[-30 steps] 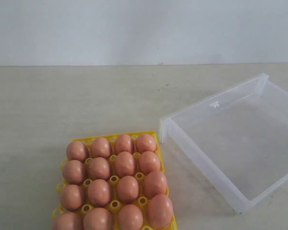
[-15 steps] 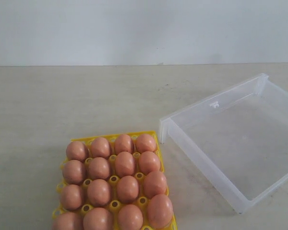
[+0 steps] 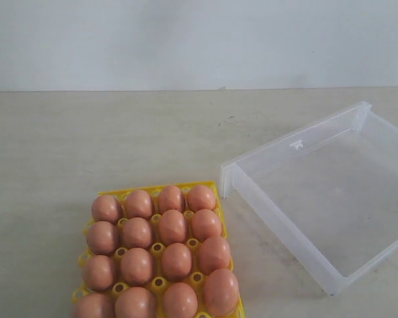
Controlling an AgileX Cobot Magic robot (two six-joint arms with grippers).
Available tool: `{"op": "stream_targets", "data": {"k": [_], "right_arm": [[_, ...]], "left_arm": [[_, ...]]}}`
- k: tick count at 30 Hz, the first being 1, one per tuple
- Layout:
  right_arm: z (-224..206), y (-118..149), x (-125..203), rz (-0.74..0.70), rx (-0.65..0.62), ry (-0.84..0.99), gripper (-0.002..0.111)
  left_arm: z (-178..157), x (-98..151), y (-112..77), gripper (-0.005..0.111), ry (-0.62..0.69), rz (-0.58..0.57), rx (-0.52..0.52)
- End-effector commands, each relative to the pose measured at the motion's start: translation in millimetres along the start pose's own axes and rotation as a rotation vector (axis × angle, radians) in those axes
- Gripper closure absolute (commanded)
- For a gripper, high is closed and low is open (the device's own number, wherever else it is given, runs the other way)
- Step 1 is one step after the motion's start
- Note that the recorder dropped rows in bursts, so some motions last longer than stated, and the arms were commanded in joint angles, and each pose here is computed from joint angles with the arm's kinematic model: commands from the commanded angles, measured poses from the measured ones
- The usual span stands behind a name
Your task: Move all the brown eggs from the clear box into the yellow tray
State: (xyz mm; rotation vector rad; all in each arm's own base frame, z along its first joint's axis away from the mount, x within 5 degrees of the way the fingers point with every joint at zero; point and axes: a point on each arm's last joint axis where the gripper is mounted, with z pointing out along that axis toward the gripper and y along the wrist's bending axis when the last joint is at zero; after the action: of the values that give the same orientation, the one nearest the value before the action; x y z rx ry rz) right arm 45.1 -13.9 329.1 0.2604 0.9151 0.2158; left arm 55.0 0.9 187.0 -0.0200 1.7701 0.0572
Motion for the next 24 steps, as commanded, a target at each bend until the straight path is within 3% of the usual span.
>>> {"op": "stream_targets", "data": {"k": [1,4,6,14,21,22,24], "right_arm": [[-29.4,-12.8,52.4,-0.055,-0.020,0.163,0.109],[-40.8,-20.7,74.5,-0.061,0.000,0.244,0.109],[-47.2,-22.5,90.2,-0.057,0.016,0.432,0.109],[-75.3,-24.6,115.8,-0.075,0.016,0.816,0.109],[-80.5,-25.2,120.3,-0.072,0.022,0.892,0.109],[-84.9,-30.4,123.2,-0.220,0.013,0.955,0.109],[-84.0,-30.7,122.5,-0.243,0.005,0.943,0.109]], "left_arm": [[-0.3,-0.9,0.1,0.103,-0.008,0.002,-0.002],[-0.3,-0.9,0.1,0.103,-0.008,0.002,-0.002],[-0.3,-0.9,0.1,0.103,-0.008,0.002,-0.002],[-0.3,-0.5,0.0,0.103,-0.003,0.002,-0.001],[-0.3,-0.9,0.1,0.103,-0.007,0.002,-0.002],[-0.3,-0.9,0.1,0.103,-0.007,0.002,-0.002],[-0.3,-0.9,0.1,0.103,-0.007,0.002,-0.002]]}}
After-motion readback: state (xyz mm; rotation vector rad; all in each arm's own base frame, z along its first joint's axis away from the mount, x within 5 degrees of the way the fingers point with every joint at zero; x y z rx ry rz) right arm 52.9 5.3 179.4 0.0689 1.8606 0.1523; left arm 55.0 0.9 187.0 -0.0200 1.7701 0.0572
